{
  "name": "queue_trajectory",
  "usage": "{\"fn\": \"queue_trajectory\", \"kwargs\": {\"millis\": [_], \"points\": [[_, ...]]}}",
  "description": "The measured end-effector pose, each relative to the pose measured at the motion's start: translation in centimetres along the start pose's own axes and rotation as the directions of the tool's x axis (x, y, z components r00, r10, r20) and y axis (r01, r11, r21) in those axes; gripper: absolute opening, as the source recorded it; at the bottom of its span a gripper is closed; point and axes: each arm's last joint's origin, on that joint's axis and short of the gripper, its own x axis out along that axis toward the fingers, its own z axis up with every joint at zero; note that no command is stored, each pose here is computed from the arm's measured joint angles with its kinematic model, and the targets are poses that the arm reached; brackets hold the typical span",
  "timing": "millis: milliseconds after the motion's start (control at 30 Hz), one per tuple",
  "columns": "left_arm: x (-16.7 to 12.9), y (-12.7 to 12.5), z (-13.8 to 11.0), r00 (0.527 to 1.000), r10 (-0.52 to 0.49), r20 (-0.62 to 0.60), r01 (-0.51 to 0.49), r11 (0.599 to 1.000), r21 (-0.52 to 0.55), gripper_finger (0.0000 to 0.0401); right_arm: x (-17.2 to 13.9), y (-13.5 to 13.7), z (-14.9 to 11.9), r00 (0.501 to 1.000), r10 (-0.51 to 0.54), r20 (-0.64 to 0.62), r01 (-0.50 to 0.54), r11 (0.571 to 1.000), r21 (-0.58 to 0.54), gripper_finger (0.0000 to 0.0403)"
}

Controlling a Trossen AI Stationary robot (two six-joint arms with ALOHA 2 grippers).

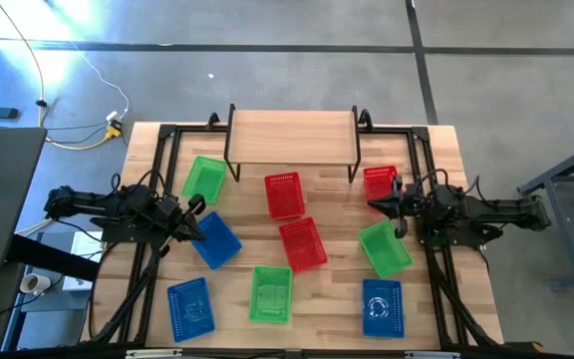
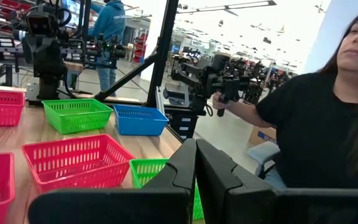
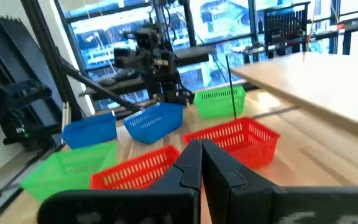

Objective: Stack baskets on shelf by color
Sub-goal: Stack the top right red basket on the top of the bottom red basket

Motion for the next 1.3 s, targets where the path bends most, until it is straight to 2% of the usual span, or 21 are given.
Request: {"fn": "queue_trajectory", "kwargs": {"millis": [233,400,600,800,900,1033,1133,1300], "points": [[0.0,0.0,0.0,1.000,0.000,-0.001,0.000,1.000,0.000,0.0001,-0.1,0.2,1.1,0.993,0.004,0.116,-0.005,1.000,0.010,0.0000],[0.0,0.0,0.0,1.000,0.000,0.000,0.000,1.000,0.000,0.0001,-0.3,0.0,2.1,0.986,-0.101,0.130,0.096,0.994,0.042,0.0000],[0.0,0.0,0.0,1.000,0.000,0.000,0.000,1.000,0.001,0.0001,-1.1,0.4,6.3,0.970,-0.235,0.055,0.228,0.968,0.106,0.0000],[0.0,0.0,0.0,1.000,0.000,0.000,0.000,1.000,0.000,0.0001,-1.7,0.8,10.6,0.910,-0.402,-0.104,0.415,0.893,0.173,0.0000],[0.0,0.0,0.0,1.000,0.000,0.000,0.000,1.000,0.000,0.0001,-1.6,1.1,12.6,0.886,-0.428,-0.181,0.461,0.857,0.229,0.0000],[0.0,0.0,0.0,1.000,0.000,0.000,0.000,1.000,0.004,0.0001,-0.6,1.5,14.6,0.834,-0.458,-0.307,0.532,0.816,0.226,0.0000],[0.0,0.0,0.0,1.000,0.000,0.000,0.000,1.000,0.016,0.0001,0.2,1.8,15.9,0.776,-0.499,-0.386,0.599,0.775,0.201,0.0000],[0.0,0.0,0.0,1.000,0.000,0.000,0.000,1.000,0.016,0.0001,0.8,2.0,17.4,0.636,-0.566,-0.525,0.728,0.665,0.166,0.0000]]}}
